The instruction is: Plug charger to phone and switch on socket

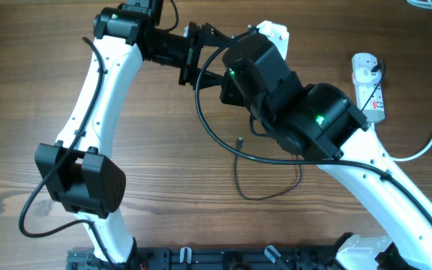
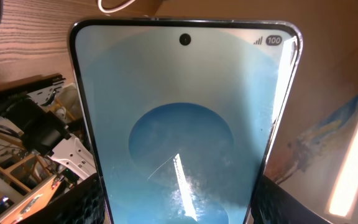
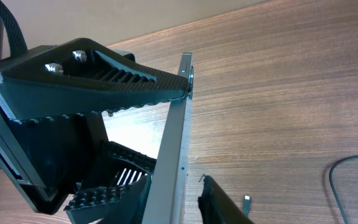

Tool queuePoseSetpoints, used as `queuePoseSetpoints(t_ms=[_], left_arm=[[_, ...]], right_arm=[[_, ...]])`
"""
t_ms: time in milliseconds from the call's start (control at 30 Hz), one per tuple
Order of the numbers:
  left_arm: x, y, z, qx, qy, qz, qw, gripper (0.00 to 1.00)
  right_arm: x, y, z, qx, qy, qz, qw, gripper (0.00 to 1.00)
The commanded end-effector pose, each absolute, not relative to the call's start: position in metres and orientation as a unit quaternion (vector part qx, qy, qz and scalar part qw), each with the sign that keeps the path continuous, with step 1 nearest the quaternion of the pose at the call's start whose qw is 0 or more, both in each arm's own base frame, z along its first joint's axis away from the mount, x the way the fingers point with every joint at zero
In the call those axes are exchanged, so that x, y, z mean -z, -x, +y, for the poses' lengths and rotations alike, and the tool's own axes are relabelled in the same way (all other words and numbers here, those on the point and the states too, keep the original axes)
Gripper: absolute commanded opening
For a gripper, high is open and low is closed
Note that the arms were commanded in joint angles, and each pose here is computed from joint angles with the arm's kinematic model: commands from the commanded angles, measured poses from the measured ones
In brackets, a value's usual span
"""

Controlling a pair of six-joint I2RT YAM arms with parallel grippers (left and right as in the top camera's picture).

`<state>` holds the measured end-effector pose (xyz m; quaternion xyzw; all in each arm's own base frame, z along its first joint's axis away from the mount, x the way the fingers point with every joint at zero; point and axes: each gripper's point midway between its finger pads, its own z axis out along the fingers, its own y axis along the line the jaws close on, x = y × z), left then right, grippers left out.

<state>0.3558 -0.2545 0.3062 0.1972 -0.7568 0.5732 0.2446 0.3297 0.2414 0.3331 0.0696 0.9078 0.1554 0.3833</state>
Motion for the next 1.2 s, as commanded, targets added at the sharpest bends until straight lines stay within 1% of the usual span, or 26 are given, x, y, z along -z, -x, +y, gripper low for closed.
queuePoseSetpoints(t_ms=[0,133,267,500,633,767,800,833,867,967,1067,1167], left_arm=[[-0.328,-0.348,-0.255,-0.591,-0.17,-0.754,0.23,0.63],[-0.328,-0.348,-0.256,-0.591,-0.17,-0.754,0.23,0.63],[-0.328,-0.348,-0.256,-0.591,-0.17,-0.754,0.23,0.63],[-0.328,-0.348,-0.255,-0.591,-0.17,-0.754,0.23,0.64],[-0.328,-0.348,-0.255,-0.591,-0.17,-0.755,0.23,0.67],[-0.328,-0.348,-0.255,-0.591,-0.17,-0.754,0.23,0.73],[-0.328,-0.348,-0.255,-0.591,-0.17,-0.754,0.23,0.76],[-0.328,-0.348,-0.255,-0.591,-0.17,-0.755,0.23,0.86],[-0.328,-0.348,-0.255,-0.591,-0.17,-0.755,0.23,1.0],[-0.328,-0.348,-0.255,-0.591,-0.17,-0.755,0.23,1.0],[-0.328,-0.348,-0.255,-0.59,-0.17,-0.755,0.229,1.0],[-0.327,-0.349,-0.255,-0.589,-0.171,-0.756,0.228,1.0]], right_arm=[[-0.339,-0.332,0.239,-0.157,-0.08,0.904,0.39,0.24],[-0.339,-0.333,0.239,-0.158,-0.08,0.903,0.391,0.2],[-0.339,-0.333,0.239,-0.157,-0.08,0.903,0.391,0.19],[-0.339,-0.333,0.239,-0.158,-0.082,0.903,0.391,0.09],[-0.339,-0.333,0.239,-0.162,-0.09,0.902,0.389,0.04],[-0.34,-0.333,0.24,-0.172,-0.11,0.899,0.387,0.04],[-0.341,-0.333,0.24,-0.175,-0.115,0.898,0.387,0.04],[-0.341,-0.334,0.241,-0.178,-0.118,0.897,0.388,0.04],[-0.342,-0.334,0.241,-0.18,-0.121,0.896,0.388,0.04],[-0.344,-0.337,0.237,-0.193,-0.175,0.884,0.388,0.04],[-0.351,-0.338,0.229,-0.223,-0.269,0.854,0.384,0.04],[-0.354,-0.338,0.228,-0.249,-0.316,0.836,0.374,0.04]])
